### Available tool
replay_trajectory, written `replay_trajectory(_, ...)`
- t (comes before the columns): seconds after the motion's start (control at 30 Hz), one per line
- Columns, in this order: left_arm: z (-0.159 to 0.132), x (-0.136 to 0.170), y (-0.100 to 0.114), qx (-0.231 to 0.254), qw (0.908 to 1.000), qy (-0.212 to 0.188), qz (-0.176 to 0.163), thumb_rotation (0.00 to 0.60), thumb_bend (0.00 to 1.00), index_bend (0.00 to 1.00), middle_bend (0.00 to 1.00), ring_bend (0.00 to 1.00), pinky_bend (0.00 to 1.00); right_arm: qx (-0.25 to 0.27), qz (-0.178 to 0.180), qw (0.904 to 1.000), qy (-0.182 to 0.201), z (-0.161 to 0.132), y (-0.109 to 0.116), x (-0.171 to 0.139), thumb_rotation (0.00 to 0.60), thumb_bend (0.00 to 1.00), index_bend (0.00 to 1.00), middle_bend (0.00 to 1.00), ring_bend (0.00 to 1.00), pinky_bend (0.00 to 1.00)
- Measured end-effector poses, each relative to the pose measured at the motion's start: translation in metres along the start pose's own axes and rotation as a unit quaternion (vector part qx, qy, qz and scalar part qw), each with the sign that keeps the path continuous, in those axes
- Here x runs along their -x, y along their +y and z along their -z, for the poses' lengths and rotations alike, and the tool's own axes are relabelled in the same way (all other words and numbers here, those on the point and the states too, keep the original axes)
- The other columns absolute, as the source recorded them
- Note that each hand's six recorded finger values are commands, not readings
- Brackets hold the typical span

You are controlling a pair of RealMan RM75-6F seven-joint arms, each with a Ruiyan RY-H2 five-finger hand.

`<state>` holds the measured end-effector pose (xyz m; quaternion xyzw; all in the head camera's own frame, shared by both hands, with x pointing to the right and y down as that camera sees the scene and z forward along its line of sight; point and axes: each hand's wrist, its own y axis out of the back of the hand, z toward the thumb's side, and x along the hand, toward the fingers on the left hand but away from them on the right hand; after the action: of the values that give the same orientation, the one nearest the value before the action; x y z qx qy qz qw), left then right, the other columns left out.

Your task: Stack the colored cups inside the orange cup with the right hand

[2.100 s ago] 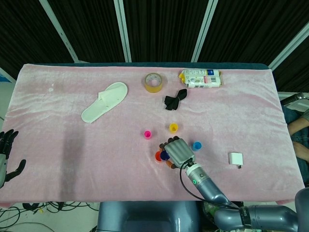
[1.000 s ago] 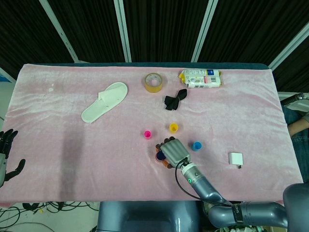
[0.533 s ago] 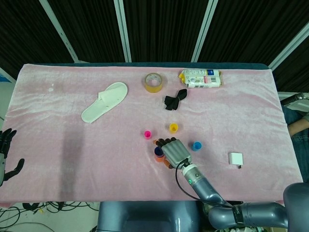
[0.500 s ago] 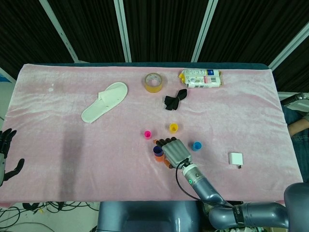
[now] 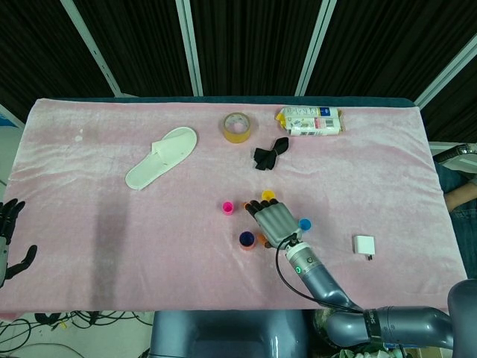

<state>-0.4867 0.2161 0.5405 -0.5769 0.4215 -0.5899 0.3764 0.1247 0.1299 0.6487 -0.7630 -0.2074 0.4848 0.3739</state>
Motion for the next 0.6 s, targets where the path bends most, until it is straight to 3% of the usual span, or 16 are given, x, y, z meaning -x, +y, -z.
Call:
replay_trajectory(0.3,0.001,0.0,0.0,0.001,1.0,0.002,-0.001,0.6,0.34,0.08,0.05,0.0,0.01,-0.004,0.047,0.9981,-0.04,0.029,0.029,0.039,0.6,0.27,0.18,0.21,0.25,0.26)
replay_trajectory(0.6,0.002,-0.001,-0.001,-0.004,1.0,0.004,0.001,0.6,0.34,0.08,0.05,0.0,0.01,-0.005,0.016,0.9971,-0.075,0.058,0.02,0.07,0.6,0.27,0.23,0.27,0.25,0.26)
